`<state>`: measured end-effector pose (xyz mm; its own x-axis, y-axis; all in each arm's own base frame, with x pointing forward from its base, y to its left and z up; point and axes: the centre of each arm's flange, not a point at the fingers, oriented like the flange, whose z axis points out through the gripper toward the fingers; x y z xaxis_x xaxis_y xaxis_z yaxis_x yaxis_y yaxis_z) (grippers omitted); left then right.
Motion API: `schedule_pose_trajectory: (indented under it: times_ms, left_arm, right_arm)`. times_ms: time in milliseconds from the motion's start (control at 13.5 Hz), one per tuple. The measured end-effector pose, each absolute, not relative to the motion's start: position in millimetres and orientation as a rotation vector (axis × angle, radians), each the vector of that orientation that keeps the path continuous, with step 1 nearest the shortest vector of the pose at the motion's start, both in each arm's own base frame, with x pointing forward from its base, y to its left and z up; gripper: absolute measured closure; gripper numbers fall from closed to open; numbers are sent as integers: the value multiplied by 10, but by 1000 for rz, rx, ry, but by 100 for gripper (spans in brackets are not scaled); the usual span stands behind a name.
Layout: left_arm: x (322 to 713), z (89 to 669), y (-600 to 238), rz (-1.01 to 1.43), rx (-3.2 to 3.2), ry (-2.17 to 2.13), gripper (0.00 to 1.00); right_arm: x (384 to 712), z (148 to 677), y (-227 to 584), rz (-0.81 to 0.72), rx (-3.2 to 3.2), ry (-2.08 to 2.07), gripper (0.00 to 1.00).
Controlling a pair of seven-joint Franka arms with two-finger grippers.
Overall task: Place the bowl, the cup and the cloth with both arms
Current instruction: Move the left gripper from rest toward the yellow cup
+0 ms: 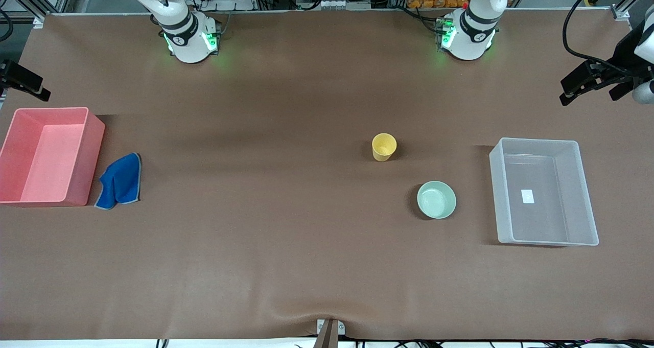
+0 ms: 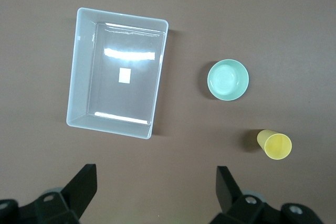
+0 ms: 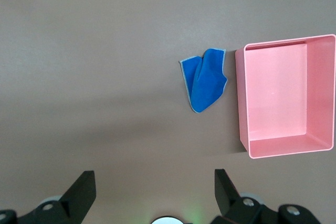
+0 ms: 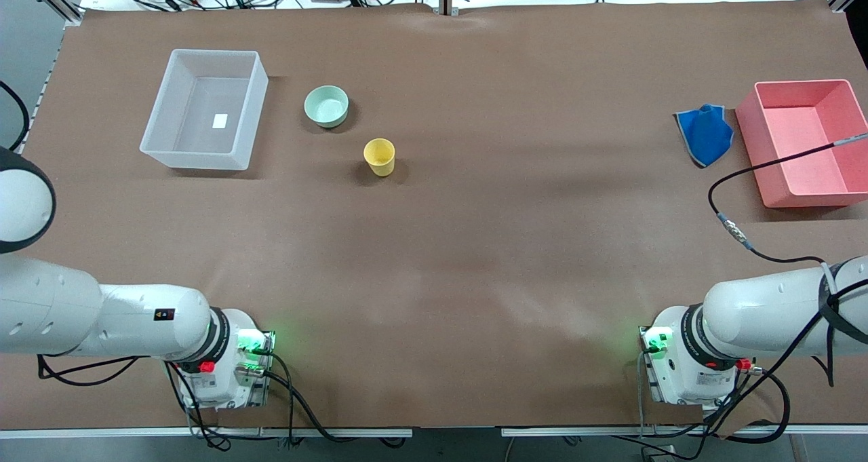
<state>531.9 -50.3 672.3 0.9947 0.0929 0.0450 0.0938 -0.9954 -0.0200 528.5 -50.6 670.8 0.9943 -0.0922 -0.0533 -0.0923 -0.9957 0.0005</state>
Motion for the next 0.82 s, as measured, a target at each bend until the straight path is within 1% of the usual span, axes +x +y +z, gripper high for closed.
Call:
schedule_pose_trajectory:
  times_ms: [668,817]
  left_arm:
    - [5316,6720,-506,-64,-3115,-145,0]
    - [5331,6688,-500,-53,-3115,-150,0]
  right_arm:
    - [5283,6711,-524,82,-3135,151,0]
    - [5278,6765,-554,63,-3135,160,0]
